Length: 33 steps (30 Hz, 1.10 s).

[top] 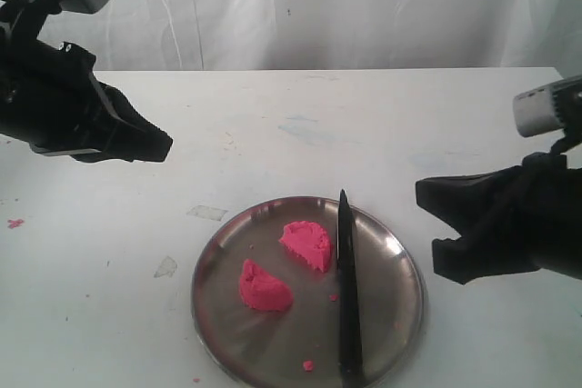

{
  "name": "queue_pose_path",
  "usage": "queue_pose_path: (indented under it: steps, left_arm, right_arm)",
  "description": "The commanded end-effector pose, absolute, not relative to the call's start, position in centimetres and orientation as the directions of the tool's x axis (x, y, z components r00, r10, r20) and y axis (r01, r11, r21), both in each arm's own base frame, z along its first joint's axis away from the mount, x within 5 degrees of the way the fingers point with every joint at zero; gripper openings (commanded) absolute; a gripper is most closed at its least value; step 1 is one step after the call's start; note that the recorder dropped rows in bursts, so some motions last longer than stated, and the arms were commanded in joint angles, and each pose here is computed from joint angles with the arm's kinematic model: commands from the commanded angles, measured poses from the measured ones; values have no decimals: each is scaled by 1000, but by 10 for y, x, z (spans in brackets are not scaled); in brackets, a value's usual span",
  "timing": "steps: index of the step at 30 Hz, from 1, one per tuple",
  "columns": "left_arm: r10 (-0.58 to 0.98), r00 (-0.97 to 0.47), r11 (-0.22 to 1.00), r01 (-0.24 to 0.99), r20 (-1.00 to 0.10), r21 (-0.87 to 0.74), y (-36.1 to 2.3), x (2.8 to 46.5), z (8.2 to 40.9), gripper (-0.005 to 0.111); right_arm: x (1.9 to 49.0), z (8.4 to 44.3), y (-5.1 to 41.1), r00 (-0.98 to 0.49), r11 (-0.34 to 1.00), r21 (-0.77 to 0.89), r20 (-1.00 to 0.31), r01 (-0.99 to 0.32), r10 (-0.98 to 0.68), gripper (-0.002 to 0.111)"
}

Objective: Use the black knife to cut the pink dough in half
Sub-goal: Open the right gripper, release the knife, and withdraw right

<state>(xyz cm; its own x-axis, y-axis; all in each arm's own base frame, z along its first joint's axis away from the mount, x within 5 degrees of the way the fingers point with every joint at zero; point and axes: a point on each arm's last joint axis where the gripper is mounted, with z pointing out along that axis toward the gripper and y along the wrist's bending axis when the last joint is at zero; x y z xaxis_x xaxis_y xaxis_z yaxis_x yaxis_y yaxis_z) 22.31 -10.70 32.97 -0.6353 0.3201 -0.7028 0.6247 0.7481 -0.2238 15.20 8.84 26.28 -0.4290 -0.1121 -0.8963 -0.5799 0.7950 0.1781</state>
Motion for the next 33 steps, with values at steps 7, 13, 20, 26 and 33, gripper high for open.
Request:
queue_pose_path:
  steps: [7, 13, 20, 26, 33]
  left_arm:
    - [313, -640, 740, 627, -702, -243, -108, 219, 331, 0]
    - [313, -640, 740, 627, -702, -243, -108, 219, 331, 0]
    - [313, -640, 740, 627, -702, -243, -108, 219, 331, 0]
    - [313, -640, 740, 627, -702, -243, -108, 219, 331, 0]
    - [313, -640, 740, 627, -702, -243, -108, 219, 331, 0]
  right_arm:
    - [133, 274, 81, -324, 780, 96, -936, -618, -141, 0]
    - [133, 272, 80, -289, 769, 8, -929, -639, -230, 0]
    - [133, 264, 74, -169, 684, -260, -854, -682, -493, 0]
    - [133, 259, 68, -60, 552, -468, -724, -690, -687, 0]
    - [120, 272, 52, 151, 305, -763, -462, -570, -874, 0]
